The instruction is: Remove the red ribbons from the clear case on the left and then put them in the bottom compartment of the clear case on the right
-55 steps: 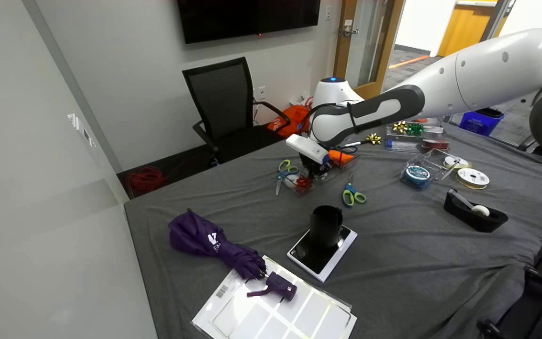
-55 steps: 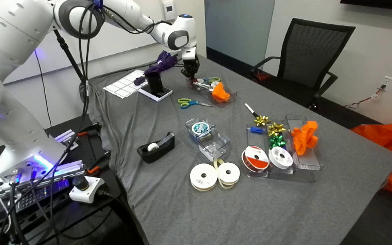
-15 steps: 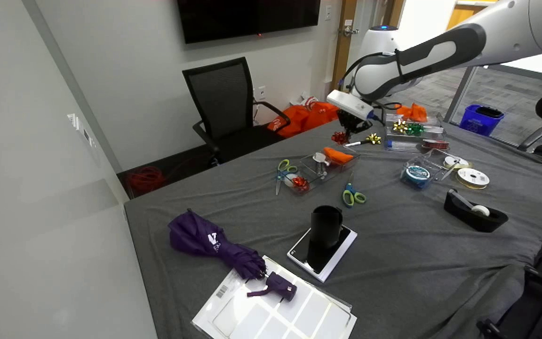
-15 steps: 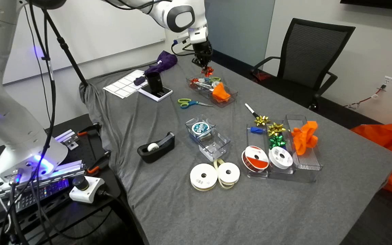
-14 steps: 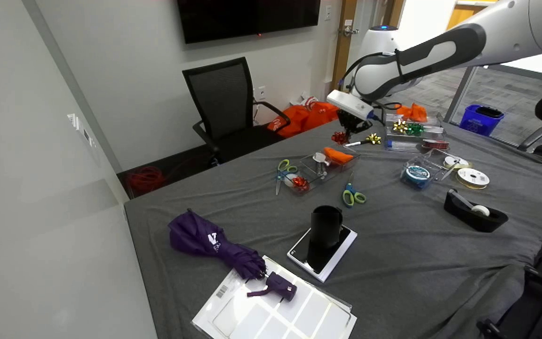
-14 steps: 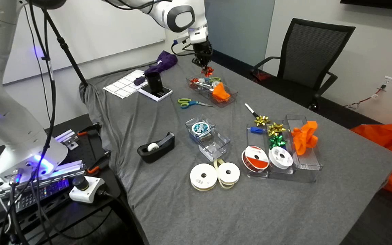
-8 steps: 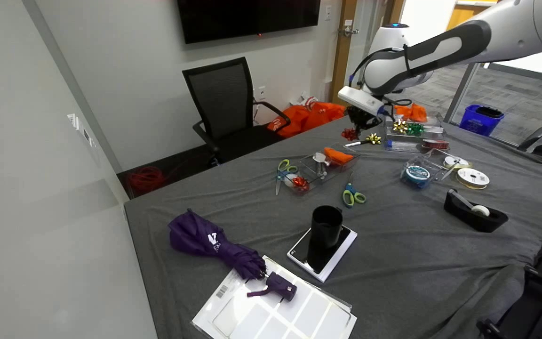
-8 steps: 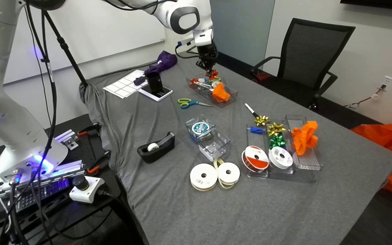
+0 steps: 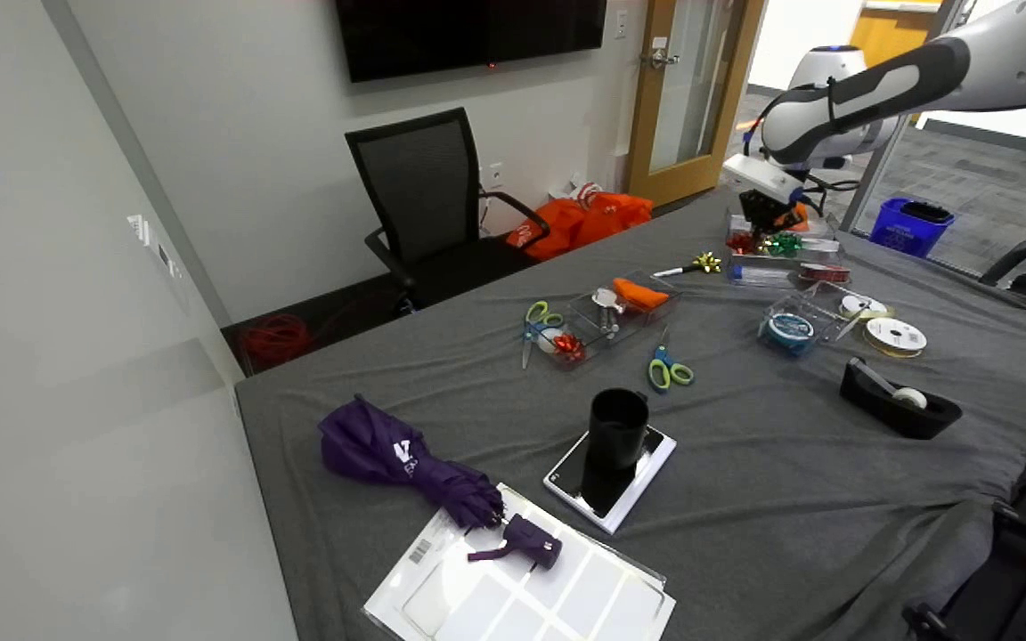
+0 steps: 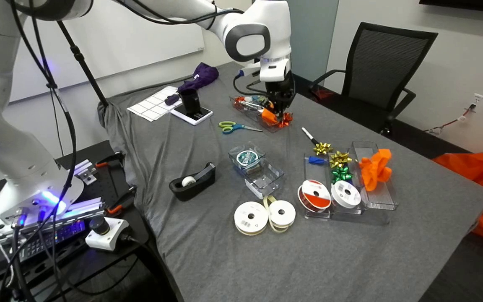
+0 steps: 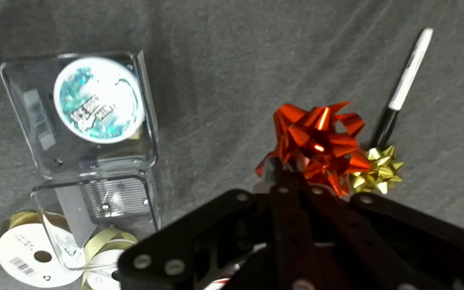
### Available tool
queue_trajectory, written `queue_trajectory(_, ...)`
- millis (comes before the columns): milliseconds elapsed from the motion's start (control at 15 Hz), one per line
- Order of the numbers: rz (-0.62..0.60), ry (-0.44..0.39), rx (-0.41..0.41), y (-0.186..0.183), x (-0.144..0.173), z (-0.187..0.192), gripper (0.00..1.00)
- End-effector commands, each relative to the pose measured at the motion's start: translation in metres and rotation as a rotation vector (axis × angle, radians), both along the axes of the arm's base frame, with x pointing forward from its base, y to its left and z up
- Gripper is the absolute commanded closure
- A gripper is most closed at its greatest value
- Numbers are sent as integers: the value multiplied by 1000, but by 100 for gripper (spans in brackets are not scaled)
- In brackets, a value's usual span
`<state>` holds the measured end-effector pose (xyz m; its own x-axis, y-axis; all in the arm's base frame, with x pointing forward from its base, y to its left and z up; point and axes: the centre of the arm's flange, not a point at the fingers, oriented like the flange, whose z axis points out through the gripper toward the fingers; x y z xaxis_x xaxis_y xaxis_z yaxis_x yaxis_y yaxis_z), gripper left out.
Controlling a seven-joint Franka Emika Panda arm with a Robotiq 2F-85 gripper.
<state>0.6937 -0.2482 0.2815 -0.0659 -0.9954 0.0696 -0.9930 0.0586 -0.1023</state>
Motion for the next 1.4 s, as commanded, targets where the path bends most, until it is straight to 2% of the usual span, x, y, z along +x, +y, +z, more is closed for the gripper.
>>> queue_trajectory(0, -15, 35, -23, -45, -14, -25, 100)
queue_trajectory(200, -10, 33, -68, -71, -24, -48, 100)
queue_trajectory(267, -36, 49, -39, -61, -26, -37, 99)
queue_trajectory(467, -33, 45, -56, -69, -28, -50, 99)
queue_trajectory(733, -47, 36, -45, -71, -23, -48, 100)
queue_trajectory(933, -147, 13, 7, -81, -16, -42, 100)
queue_trajectory(1333, -370, 17, 54, -112, 2, -29, 100)
